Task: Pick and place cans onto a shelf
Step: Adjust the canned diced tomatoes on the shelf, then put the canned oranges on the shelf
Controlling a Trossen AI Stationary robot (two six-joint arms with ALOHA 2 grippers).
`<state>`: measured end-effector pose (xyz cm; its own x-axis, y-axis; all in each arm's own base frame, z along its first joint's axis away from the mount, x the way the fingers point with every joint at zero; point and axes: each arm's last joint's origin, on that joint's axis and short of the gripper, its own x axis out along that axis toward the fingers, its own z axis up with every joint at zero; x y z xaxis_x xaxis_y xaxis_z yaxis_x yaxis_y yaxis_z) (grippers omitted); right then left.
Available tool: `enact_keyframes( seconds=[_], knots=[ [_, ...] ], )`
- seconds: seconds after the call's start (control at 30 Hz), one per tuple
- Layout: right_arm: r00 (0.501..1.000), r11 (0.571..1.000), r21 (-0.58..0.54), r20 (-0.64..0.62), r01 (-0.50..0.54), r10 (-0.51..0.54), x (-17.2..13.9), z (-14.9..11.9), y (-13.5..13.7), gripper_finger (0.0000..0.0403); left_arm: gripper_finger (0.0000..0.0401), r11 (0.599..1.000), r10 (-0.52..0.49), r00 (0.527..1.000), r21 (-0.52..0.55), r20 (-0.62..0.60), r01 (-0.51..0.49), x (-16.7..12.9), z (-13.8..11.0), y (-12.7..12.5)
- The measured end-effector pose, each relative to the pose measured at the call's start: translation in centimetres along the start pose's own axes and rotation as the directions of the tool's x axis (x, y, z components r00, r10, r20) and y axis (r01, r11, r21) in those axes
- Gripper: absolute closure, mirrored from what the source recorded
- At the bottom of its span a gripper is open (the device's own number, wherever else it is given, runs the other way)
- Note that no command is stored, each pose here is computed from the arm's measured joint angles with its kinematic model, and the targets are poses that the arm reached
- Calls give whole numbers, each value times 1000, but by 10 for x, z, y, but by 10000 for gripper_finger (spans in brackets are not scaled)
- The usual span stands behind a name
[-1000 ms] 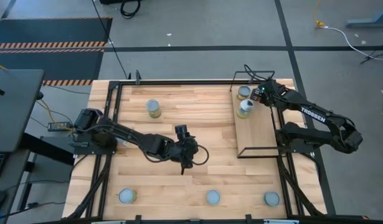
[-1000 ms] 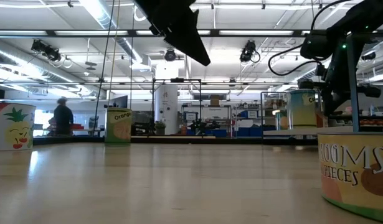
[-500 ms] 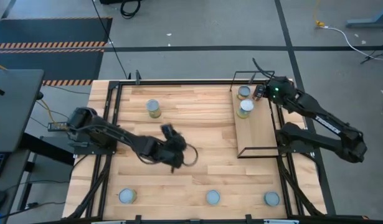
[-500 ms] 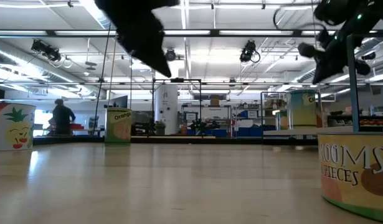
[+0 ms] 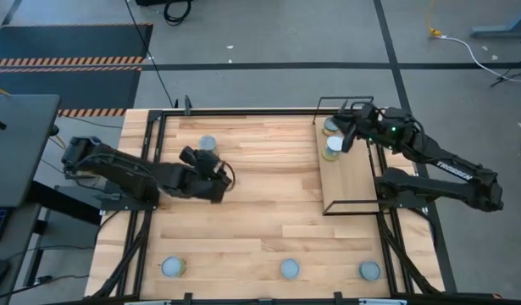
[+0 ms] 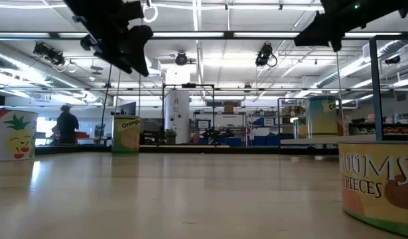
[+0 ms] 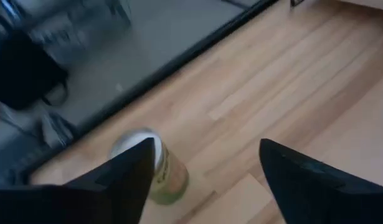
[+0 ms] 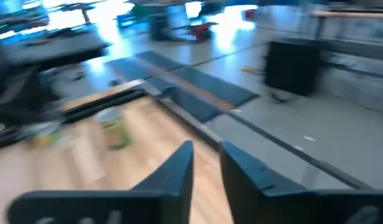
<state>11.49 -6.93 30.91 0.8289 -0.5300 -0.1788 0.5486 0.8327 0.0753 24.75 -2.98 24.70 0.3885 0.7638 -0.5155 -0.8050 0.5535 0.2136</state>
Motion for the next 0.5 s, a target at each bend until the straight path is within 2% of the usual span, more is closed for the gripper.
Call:
enact_keyframes(
  seconds=[0.17, 0.33, 0.5],
  knots=[
    [991, 987, -89, 2, -135, 135, 9, 1, 7, 240, 54, 996, 33, 989, -78, -144, -44, 22, -3, 23],
    [958, 952, -104, -34, -287, 285, 18, -1, 14, 171, 43, 982, 104, 953, -123, -286, -144, 51, -13, 46],
    [954, 947, -109, -46, -301, 297, 28, -3, 15, 106, 42, 964, 113, 929, -188, -353, -189, 76, -17, 62]
  ],
)
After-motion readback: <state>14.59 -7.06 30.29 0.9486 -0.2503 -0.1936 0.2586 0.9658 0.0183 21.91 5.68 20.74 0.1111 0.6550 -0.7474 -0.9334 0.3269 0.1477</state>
